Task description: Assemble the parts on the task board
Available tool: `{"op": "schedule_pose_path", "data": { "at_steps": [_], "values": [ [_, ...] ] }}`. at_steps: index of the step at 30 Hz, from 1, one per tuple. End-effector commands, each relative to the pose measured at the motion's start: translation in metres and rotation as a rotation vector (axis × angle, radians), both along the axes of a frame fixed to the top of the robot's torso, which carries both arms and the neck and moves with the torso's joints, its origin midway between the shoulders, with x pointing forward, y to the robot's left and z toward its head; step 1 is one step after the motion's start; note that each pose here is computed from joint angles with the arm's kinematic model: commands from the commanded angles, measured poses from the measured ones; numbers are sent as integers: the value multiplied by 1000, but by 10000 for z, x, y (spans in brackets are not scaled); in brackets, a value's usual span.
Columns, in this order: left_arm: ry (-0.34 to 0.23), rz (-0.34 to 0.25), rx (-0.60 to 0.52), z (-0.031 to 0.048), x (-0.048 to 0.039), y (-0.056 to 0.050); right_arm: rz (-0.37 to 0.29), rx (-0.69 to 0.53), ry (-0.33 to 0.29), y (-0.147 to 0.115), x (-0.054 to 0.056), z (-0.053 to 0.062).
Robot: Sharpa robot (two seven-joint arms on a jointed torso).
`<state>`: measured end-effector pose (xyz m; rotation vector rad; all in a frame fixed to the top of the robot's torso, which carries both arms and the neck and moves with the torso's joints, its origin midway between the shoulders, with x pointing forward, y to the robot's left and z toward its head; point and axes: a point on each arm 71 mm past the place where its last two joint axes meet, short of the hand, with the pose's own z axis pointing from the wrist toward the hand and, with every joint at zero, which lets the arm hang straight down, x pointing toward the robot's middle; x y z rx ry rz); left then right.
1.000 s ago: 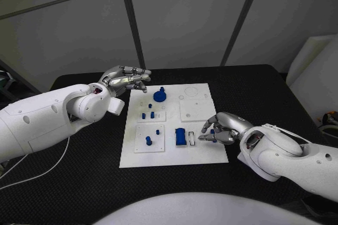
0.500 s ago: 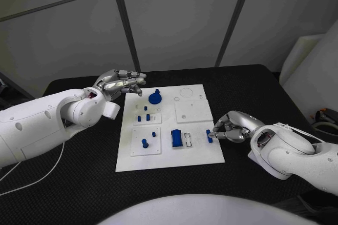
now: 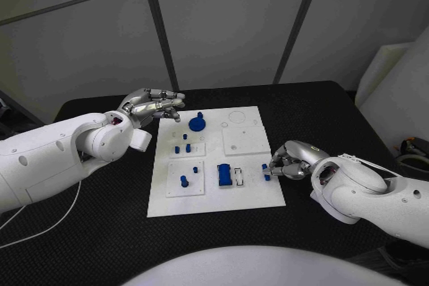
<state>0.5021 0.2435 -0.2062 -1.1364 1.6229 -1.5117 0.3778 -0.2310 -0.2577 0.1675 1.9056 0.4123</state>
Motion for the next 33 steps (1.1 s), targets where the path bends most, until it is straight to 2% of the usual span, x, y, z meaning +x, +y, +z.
{"op": "schedule_pose_path", "data": {
  "at_steps": [1, 12, 18, 27, 33],
  "values": [
    [-7, -13, -4, 14, -2, -11, 7, -51, 5, 16, 15, -21],
    [-7, -14, -4, 14, -4, -13, 43, -91, 23, 101, 48, -73],
    [-5, -15, -4, 13, -6, -9, 96, -163, 35, 146, 43, -100],
    [-1, -20, -3, 12, -10, -7, 182, -304, 4, 211, 38, -110],
    [3, -23, -2, 11, -15, -5, 214, -360, -6, 253, 41, -120]
  ]
}}
